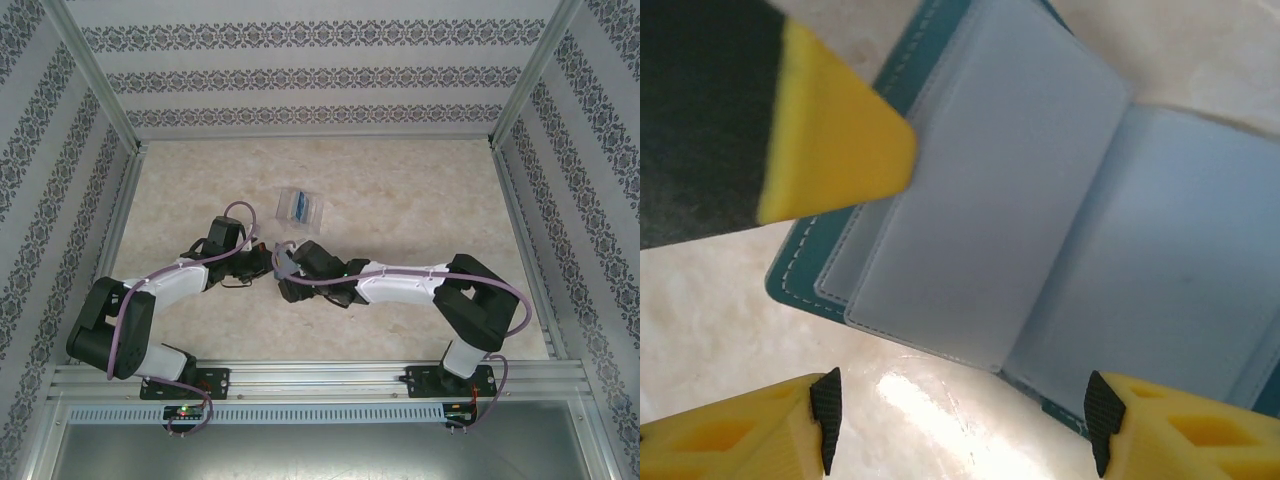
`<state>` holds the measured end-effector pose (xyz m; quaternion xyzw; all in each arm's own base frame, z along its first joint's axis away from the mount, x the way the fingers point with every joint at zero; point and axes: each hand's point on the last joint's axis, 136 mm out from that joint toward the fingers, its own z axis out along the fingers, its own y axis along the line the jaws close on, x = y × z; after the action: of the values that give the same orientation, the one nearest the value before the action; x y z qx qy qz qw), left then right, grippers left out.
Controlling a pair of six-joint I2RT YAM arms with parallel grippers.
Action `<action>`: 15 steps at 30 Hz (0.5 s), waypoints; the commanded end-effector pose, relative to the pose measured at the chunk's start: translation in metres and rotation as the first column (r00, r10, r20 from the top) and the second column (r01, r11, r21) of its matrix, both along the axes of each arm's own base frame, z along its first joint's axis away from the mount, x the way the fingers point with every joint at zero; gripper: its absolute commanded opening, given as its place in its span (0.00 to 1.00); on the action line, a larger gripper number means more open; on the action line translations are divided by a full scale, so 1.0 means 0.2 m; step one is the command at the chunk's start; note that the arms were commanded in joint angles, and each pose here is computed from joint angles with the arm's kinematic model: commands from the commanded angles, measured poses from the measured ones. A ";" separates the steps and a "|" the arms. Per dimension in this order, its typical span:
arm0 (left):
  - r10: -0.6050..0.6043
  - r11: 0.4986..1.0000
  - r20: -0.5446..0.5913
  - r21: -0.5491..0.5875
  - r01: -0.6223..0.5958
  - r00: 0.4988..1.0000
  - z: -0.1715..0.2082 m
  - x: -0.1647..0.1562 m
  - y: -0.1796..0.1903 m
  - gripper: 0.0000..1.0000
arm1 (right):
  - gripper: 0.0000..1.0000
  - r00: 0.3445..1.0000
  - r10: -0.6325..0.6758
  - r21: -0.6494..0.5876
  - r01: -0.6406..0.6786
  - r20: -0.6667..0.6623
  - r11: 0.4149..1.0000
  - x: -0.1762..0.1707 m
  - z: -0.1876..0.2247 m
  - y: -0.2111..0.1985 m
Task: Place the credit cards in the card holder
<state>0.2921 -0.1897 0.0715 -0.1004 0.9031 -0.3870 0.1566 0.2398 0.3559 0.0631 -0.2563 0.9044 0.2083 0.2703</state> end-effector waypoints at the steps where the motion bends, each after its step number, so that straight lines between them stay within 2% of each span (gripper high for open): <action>1: -0.021 1.000 0.003 -0.013 0.021 1.000 0.04 -0.02 -0.02 0.00 | 0.68 0.971 0.116 -0.168 -0.081 0.209 0.982 0.10 0.04 -0.05; 5: -0.031 0.999 -0.005 -0.019 0.031 0.999 0.03 -0.03 -0.03 0.00 | 0.69 0.946 0.215 -0.263 -0.149 0.243 0.953 0.11 -0.01 -0.05; 9: -0.037 0.999 -0.006 -0.027 0.037 0.999 0.04 -0.03 -0.04 0.00 | 0.69 0.927 0.291 -0.292 -0.218 0.235 0.931 0.10 -0.07 -0.03; 15: -0.056 0.998 -0.013 -0.039 0.056 0.998 0.03 -0.04 -0.05 0.00 | 0.70 0.920 0.279 -0.325 -0.184 0.276 0.928 0.20 -0.05 -0.01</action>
<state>0.2885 -0.1921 0.0720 -0.0972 0.9020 -0.3940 0.1471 0.2588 0.3478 0.0383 -0.4278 0.8447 0.0802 0.3115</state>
